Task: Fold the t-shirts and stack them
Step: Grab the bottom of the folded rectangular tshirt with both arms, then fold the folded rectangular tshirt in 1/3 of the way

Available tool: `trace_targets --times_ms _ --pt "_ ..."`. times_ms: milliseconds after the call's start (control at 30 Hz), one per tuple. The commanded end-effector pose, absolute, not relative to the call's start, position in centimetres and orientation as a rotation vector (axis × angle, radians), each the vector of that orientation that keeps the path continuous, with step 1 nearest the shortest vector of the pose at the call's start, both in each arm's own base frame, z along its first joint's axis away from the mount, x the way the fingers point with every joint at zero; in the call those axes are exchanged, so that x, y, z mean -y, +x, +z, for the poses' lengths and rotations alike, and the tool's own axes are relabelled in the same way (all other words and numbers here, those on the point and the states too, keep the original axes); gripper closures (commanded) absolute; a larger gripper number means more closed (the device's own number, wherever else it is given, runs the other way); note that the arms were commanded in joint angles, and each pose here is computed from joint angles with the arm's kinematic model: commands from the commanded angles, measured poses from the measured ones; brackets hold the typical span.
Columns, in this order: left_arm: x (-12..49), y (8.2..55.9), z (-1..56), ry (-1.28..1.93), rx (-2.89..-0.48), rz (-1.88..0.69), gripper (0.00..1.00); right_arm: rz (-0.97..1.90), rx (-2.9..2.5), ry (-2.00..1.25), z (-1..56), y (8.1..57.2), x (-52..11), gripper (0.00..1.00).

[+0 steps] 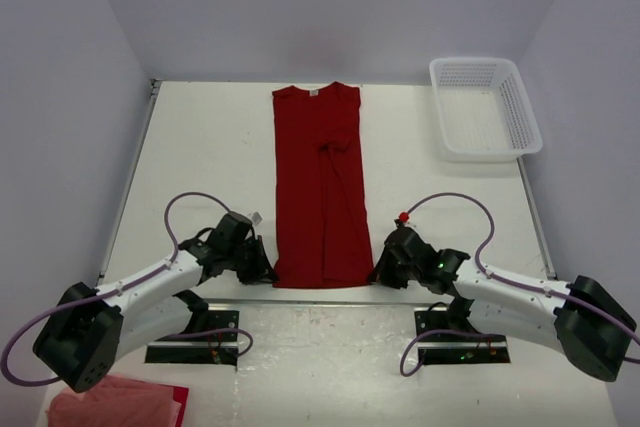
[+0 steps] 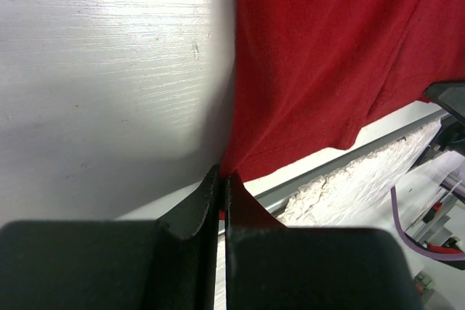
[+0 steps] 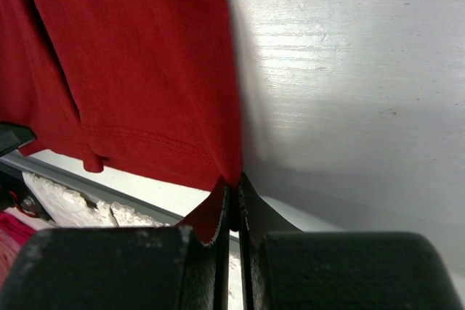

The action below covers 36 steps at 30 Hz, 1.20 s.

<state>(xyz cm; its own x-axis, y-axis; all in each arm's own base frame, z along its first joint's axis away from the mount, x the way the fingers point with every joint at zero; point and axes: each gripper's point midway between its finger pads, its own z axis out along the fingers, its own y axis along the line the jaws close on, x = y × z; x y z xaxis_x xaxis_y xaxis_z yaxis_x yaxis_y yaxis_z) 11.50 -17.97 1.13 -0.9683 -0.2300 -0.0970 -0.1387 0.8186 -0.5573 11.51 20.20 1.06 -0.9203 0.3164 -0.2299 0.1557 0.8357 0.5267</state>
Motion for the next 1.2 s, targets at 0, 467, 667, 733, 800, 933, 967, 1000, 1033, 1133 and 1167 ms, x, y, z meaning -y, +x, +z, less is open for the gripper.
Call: trace_targets --times_ms 0,467,667,733,800,933,967,1000,1033,1133,1167 --pt "17.4 11.7 1.3 -0.221 -2.819 -0.806 1.0 0.6 -2.719 0.308 0.5 11.6 -18.8 1.0" --pt "19.8 17.4 7.6 -0.043 -2.648 -0.805 1.0 0.468 -2.58 0.055 8.0 16.5 -21.0 1.0" --pt "22.2 24.6 12.2 -0.048 -2.581 -0.789 1.0 0.431 -2.529 -0.037 12.7 23.1 -23.1 1.0" --pt "21.5 27.3 11.5 -0.12 -2.595 -0.773 1.0 0.436 -2.534 -0.02 13.4 26.3 -23.3 1.0" --pt "20.7 30.4 12.3 -0.172 -2.571 -0.776 1.0 0.414 -2.576 -0.059 12.5 28.1 -23.4 1.0" --pt "20.3 35.2 10.5 -0.203 -2.622 -0.727 1.0 0.398 -2.597 -0.054 13.3 33.6 -23.1 1.0" --pt "20.5 36.6 11.2 -0.194 -2.613 -0.73 1.0 0.401 -2.602 -0.074 13.2 34.4 -23.1 1.0" --pt "20.3 37.4 10.7 -0.206 -2.625 -0.724 1.0 0.417 -2.613 -0.059 12.9 35.3 -22.8 1.0" --pt "20.4 38.0 9.1 -0.219 -2.667 -0.716 1.0 0.437 -2.625 -0.065 12.4 36.6 -23.3 1.0" --pt "21.2 40.0 8.0 -0.232 -2.686 -0.734 1.0 0.438 -2.654 -0.069 11.3 39.2 -23.1 1.0" --pt "21.6 41.0 8.6 -0.233 -2.667 -0.744 1.0 0.467 -2.665 -0.091 11.1 39.7 -23.3 1.0"
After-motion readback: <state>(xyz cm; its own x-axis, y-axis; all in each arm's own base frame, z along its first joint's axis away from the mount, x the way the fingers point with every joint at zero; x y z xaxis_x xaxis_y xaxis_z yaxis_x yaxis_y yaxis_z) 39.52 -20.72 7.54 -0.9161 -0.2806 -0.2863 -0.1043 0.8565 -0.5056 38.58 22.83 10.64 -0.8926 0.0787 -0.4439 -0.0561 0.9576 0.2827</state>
